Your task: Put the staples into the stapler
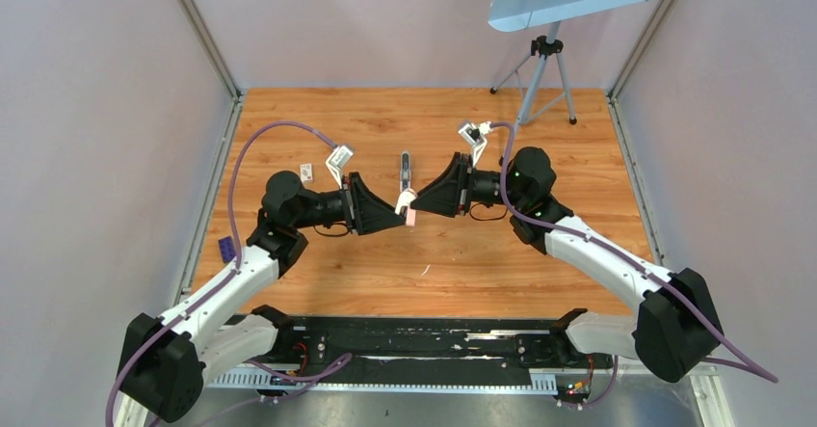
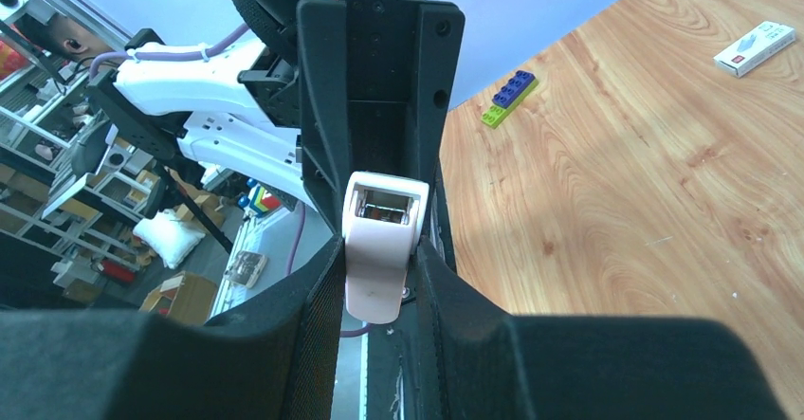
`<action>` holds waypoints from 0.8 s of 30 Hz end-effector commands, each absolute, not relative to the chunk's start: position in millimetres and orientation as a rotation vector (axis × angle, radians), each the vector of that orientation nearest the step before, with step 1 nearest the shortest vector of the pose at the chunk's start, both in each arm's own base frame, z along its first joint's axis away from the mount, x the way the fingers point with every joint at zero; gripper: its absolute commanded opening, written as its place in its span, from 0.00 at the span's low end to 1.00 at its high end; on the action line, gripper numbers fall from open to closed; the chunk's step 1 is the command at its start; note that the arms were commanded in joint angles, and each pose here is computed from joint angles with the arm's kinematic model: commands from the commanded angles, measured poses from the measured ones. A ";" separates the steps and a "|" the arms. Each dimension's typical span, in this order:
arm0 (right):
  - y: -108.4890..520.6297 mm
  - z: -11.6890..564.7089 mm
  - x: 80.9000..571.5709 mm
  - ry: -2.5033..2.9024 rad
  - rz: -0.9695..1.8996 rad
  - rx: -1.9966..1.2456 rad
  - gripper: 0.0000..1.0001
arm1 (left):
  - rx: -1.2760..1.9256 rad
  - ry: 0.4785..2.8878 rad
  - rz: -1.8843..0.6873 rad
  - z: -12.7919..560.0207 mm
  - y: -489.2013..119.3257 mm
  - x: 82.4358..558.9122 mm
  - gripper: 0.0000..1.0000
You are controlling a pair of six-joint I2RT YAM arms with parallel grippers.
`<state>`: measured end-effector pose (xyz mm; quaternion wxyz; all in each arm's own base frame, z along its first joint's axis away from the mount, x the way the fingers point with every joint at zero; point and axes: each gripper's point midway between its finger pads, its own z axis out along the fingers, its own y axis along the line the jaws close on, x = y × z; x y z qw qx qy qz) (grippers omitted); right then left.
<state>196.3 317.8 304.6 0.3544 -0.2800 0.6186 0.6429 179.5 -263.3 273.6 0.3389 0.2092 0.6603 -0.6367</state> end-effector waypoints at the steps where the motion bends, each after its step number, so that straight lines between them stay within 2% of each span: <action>1: 317.4 305.8 192.3 1.568 1.687 -0.755 0.17 | 0.540 1.673 -1.680 281.0 -262.6 179.5 0.34; 5: 317.9 303.9 192.1 1.580 1.692 -0.761 0.18 | 0.528 1.673 -1.679 281.2 -263.6 182.9 0.17; 8: 317.6 300.7 194.4 1.606 1.675 -0.746 0.24 | 0.525 1.678 -1.682 280.3 -264.2 183.9 0.09; 9: 317.2 300.0 194.3 1.612 1.672 -0.742 0.27 | 0.526 1.683 -1.681 279.5 -264.1 183.7 0.06; 11: 315.5 298.3 194.4 1.624 1.665 -0.720 0.40 | 0.523 1.689 -1.676 278.0 -263.8 183.8 0.01; 13: 314.0 294.2 195.5 1.644 1.648 -0.687 0.52 | 0.516 1.692 -1.663 276.2 -262.9 184.3 0.00; 15: 313.7 286.2 196.8 1.673 1.625 -0.648 0.58 | 0.488 1.715 -1.623 270.5 -261.4 189.2 0.00; 19: 324.0 274.4 189.5 1.709 1.636 -0.645 0.58 | 0.444 1.724 -1.533 264.0 -256.4 198.5 0.00; 24: 333.5 272.7 187.2 1.716 1.632 -0.633 0.49 | 0.439 1.708 -1.504 264.2 -254.1 200.0 0.00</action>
